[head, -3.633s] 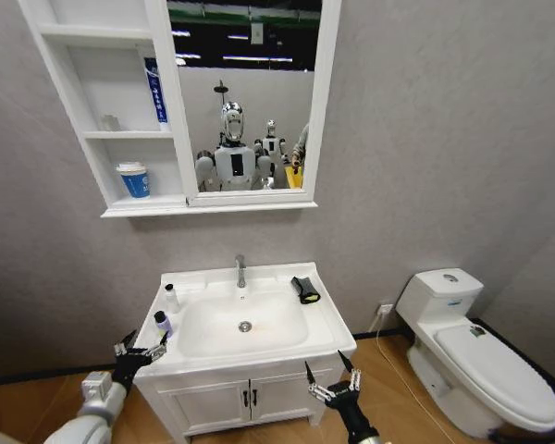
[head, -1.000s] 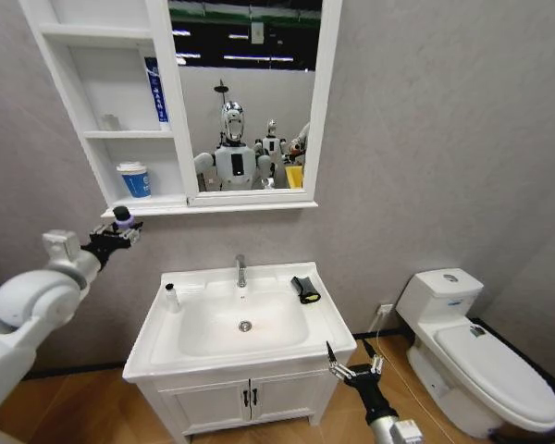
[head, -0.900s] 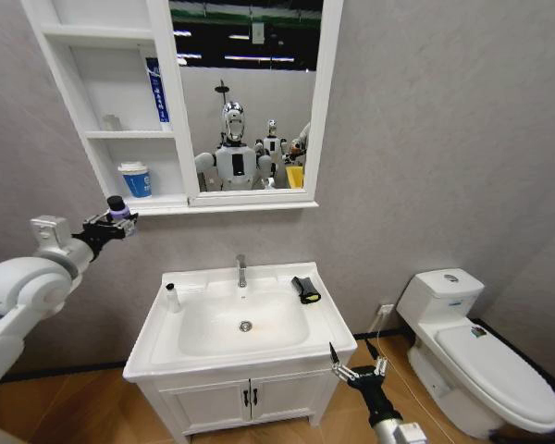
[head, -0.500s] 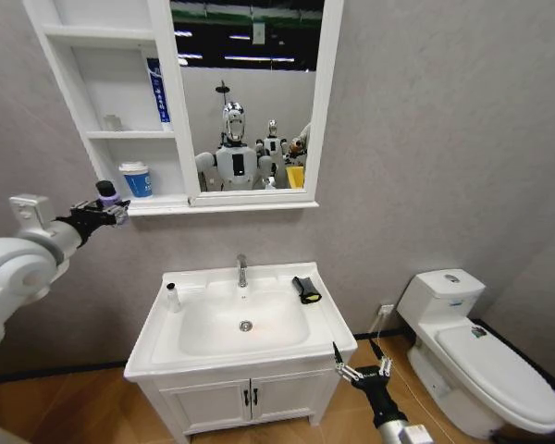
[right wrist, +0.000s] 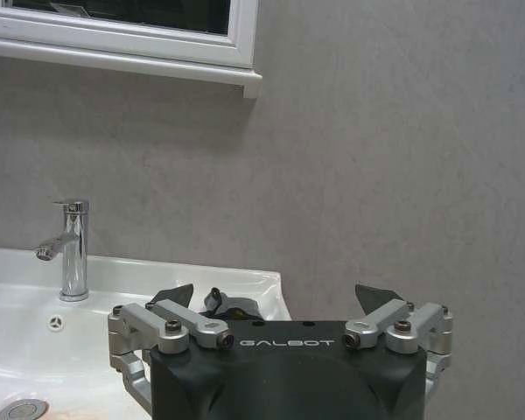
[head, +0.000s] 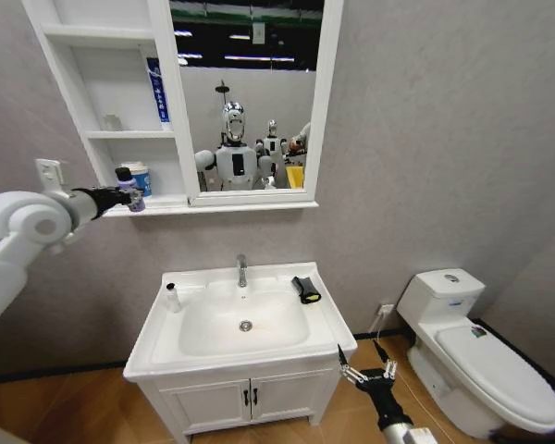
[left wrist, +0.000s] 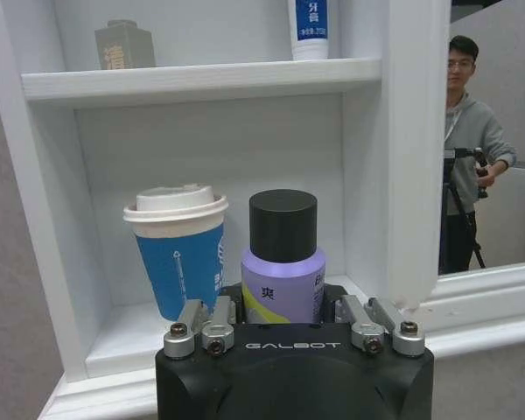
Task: Move facial cleanser and shampoo from washbasin to cabinet, then wipe washbasin with towel.
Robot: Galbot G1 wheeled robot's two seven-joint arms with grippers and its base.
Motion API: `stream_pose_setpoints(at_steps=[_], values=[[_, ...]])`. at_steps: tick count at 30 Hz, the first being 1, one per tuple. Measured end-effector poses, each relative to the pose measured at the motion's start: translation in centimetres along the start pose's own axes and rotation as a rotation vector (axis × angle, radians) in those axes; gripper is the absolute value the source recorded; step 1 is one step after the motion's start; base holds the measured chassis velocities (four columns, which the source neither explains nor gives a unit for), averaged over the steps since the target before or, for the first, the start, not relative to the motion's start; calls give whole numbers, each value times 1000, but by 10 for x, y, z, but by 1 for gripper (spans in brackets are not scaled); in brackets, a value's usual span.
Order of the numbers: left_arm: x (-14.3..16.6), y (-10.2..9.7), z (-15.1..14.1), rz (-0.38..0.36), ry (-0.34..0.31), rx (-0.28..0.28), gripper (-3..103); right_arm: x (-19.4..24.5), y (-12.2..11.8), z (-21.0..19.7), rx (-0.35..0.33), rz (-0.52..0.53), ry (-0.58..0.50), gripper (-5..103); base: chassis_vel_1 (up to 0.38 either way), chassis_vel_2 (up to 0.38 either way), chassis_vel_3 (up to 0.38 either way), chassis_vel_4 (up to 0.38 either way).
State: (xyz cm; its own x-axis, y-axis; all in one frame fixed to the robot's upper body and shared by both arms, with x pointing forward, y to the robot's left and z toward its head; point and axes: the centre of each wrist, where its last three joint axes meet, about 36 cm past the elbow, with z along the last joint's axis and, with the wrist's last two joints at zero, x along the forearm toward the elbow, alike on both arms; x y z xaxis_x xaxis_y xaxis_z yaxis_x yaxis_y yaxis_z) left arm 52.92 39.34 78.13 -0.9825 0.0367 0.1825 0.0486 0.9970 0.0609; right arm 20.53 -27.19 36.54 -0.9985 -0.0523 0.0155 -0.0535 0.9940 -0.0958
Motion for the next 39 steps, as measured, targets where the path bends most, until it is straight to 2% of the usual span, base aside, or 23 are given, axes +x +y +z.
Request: stream_pose_setpoints(at_steps=[5, 6, 8, 14, 24, 39], values=[[-33, -9, -30, -6, -17, 29, 43, 0, -4, 1, 2, 11, 1, 100, 0, 0, 0, 0], [-33, -9, -30, -6, -17, 29, 43, 0, -4, 1, 2, 11, 1, 100, 0, 0, 0, 0], [-51, -13, -34, -12, -6, 41, 43, 0, -8, 2, 4, 20, 2, 100, 0, 0, 0, 0], [-67, -19, -34, -17, 1, 40, 43, 1, -14, 5, 7, 31, 6, 100, 0, 0, 0, 0], [-104, -31, -34, -39, 18, -8, 43, 0, -20, 11, 1, 45, 12, 100, 0, 0, 0, 0], [-126, -36, -31, -106, 57, -46, 43, 1, -25, 16, 0, 51, 17, 100, 0, 0, 0, 0]])
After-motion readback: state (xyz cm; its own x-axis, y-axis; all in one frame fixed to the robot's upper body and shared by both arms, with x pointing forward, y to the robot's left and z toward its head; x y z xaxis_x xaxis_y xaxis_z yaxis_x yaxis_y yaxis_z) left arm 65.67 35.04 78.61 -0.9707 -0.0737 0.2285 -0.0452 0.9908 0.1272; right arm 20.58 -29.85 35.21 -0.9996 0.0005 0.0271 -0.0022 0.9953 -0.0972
